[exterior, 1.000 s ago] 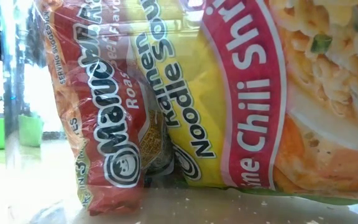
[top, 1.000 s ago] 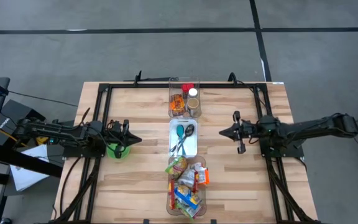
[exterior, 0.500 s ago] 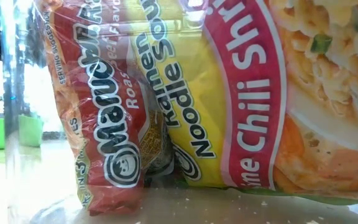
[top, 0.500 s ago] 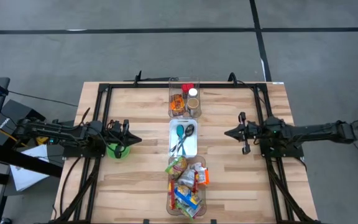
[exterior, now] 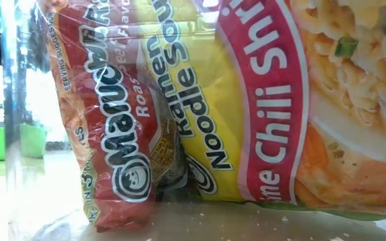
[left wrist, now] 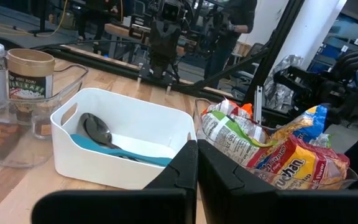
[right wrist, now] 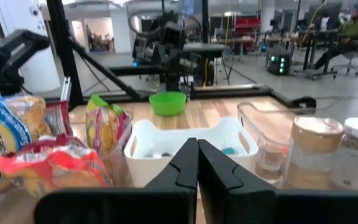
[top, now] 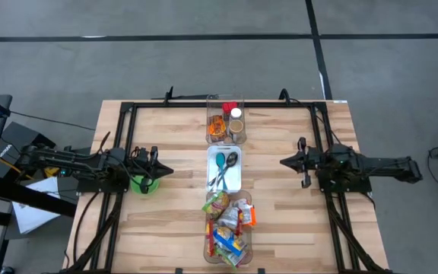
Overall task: Pick & Place Food Item
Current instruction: Return to Home Position
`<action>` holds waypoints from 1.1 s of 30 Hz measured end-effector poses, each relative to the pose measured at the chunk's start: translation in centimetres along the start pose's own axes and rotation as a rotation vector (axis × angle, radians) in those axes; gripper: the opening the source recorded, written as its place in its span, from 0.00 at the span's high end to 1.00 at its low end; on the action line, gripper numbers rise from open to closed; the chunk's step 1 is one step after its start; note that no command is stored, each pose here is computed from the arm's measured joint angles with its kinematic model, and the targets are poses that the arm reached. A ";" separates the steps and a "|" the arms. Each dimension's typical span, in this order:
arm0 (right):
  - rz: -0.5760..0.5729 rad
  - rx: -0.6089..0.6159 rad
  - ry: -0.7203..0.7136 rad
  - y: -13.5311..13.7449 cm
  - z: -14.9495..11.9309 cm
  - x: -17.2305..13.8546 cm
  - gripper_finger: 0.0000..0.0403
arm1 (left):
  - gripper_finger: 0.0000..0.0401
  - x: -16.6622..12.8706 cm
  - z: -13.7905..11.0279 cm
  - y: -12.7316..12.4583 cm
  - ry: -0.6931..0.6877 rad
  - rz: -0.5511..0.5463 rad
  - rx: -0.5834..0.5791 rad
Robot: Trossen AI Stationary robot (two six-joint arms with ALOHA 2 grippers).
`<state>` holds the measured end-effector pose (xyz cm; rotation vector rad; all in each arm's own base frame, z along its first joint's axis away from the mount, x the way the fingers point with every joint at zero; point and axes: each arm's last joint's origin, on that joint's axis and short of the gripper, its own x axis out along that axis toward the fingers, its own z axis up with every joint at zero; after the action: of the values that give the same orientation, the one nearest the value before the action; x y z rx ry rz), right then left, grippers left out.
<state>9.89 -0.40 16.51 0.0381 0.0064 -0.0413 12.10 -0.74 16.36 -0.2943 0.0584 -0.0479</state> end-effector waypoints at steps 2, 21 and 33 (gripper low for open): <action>0.001 0.000 -0.014 0.0 0.1 -0.1 1.00 | 1.00 0.0 0.0 0.0 -0.001 0.000 0.000; 0.000 0.146 0.001 0.0 0.0 0.0 1.00 | 1.00 0.0 0.0 0.0 0.000 0.000 0.000; 0.000 0.146 0.002 0.0 0.0 0.0 1.00 | 1.00 0.0 0.0 0.0 0.000 0.000 0.000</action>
<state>9.88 -0.41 16.49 0.1846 0.0050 -0.0419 12.09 -0.74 16.36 -0.2943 0.0584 -0.0481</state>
